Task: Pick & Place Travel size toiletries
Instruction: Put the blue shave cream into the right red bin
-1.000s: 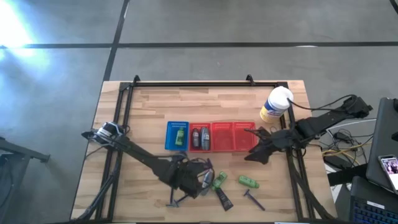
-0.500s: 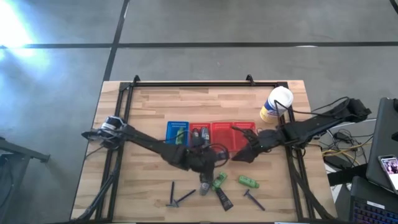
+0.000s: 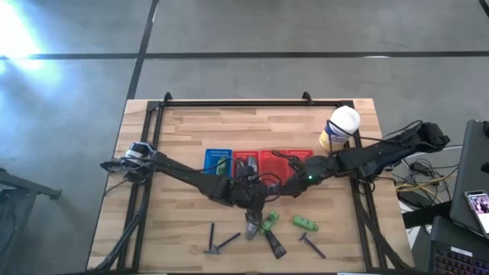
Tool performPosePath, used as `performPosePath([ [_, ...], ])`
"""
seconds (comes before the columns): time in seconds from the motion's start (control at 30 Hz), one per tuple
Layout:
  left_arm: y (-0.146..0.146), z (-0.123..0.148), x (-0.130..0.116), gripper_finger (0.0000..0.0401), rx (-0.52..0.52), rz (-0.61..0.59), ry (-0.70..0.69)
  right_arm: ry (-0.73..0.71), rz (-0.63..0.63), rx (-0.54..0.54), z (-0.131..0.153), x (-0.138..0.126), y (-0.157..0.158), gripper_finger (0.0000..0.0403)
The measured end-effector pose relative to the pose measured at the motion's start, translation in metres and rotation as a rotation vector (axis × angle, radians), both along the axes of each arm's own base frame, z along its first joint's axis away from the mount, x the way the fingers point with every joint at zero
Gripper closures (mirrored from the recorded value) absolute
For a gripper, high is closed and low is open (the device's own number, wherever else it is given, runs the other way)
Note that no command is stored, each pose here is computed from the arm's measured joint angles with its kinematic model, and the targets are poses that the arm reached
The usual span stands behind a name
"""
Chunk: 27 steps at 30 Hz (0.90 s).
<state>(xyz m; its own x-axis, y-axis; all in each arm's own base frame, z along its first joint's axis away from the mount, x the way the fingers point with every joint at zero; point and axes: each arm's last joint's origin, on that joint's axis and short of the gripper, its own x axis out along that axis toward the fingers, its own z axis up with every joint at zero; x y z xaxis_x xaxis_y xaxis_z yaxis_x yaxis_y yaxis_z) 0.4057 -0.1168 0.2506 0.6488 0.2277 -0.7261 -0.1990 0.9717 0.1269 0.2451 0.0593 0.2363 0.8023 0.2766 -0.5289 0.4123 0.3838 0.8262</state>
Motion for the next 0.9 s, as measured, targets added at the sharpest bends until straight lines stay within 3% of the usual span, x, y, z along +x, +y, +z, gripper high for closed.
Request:
performPosePath([
  [0.57,0.0026,-0.0004,0.0007,0.0267,0.008,0.002,0.003,-0.007,-0.028,-0.051,-0.0013,0.0007,-0.0053,0.0382],
  [0.9,0.0034,0.0001,0.0003,0.0225,0.005,0.014,0.002,-0.017,-0.023,-0.097,-0.0014,0.0008,-0.0062,0.0394],
])
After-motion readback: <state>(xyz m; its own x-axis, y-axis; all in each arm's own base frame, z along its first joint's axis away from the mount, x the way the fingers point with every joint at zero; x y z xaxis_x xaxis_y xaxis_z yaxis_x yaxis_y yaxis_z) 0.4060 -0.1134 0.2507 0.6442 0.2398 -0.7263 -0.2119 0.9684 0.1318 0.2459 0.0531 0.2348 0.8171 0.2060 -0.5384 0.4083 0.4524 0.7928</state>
